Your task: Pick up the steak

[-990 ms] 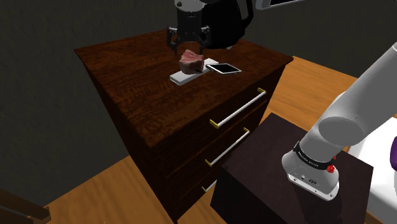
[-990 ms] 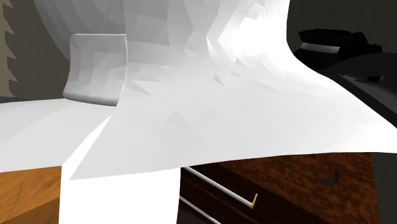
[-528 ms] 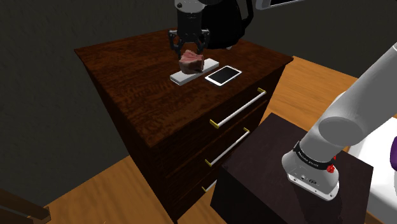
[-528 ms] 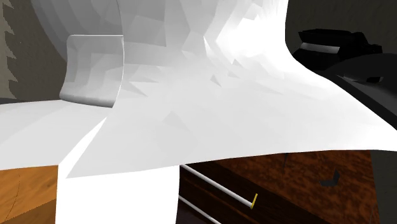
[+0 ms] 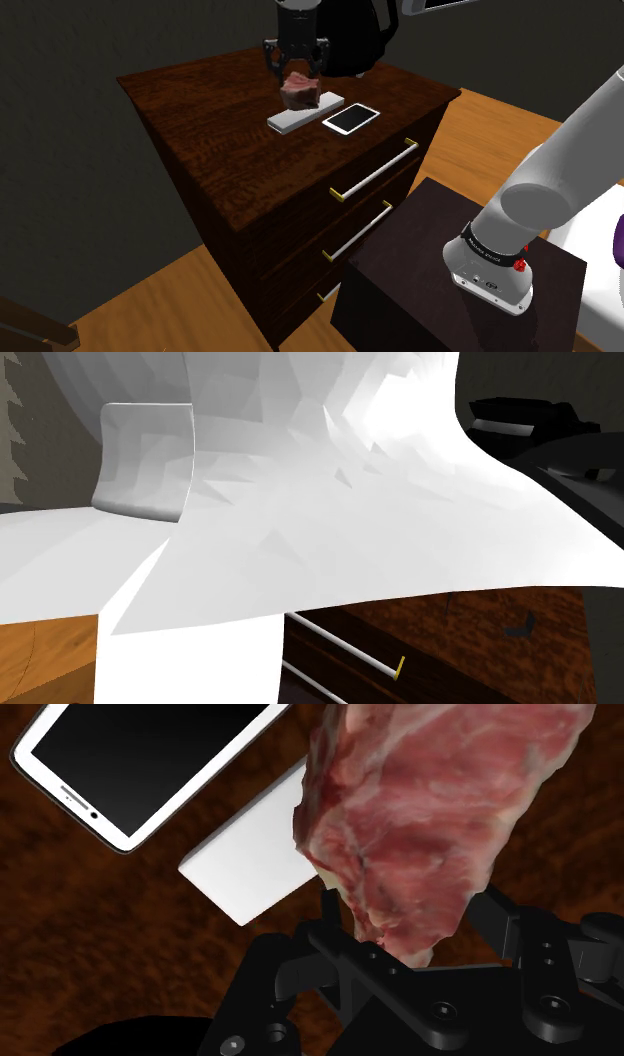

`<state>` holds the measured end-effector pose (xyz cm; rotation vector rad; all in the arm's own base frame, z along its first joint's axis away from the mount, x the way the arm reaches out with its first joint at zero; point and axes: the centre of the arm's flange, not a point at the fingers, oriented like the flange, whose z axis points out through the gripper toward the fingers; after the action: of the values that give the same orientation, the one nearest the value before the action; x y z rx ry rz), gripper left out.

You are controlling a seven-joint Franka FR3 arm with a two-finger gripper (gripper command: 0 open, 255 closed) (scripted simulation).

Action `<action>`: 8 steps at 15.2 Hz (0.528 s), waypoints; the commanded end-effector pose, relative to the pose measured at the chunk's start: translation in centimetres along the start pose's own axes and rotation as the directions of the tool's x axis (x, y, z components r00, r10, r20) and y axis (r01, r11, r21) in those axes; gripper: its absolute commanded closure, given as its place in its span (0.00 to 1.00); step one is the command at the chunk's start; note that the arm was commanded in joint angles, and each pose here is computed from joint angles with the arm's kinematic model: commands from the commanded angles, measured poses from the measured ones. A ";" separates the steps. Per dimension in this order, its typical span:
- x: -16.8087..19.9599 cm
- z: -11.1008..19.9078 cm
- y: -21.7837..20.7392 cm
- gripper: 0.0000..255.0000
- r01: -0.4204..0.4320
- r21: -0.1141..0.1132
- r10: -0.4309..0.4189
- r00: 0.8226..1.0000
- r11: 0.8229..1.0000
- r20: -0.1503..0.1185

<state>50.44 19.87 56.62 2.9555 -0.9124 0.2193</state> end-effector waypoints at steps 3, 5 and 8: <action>0.3 -2.1 0.1 1.00 0.000 0.000 0.000 1.000 1.000 0.000; 0.5 -3.1 0.1 1.00 0.000 0.000 0.000 1.000 1.000 0.000; 0.7 -4.7 0.1 1.00 0.000 0.000 0.000 1.000 1.000 0.000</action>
<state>50.41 19.83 60.74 2.9556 -0.9121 0.2195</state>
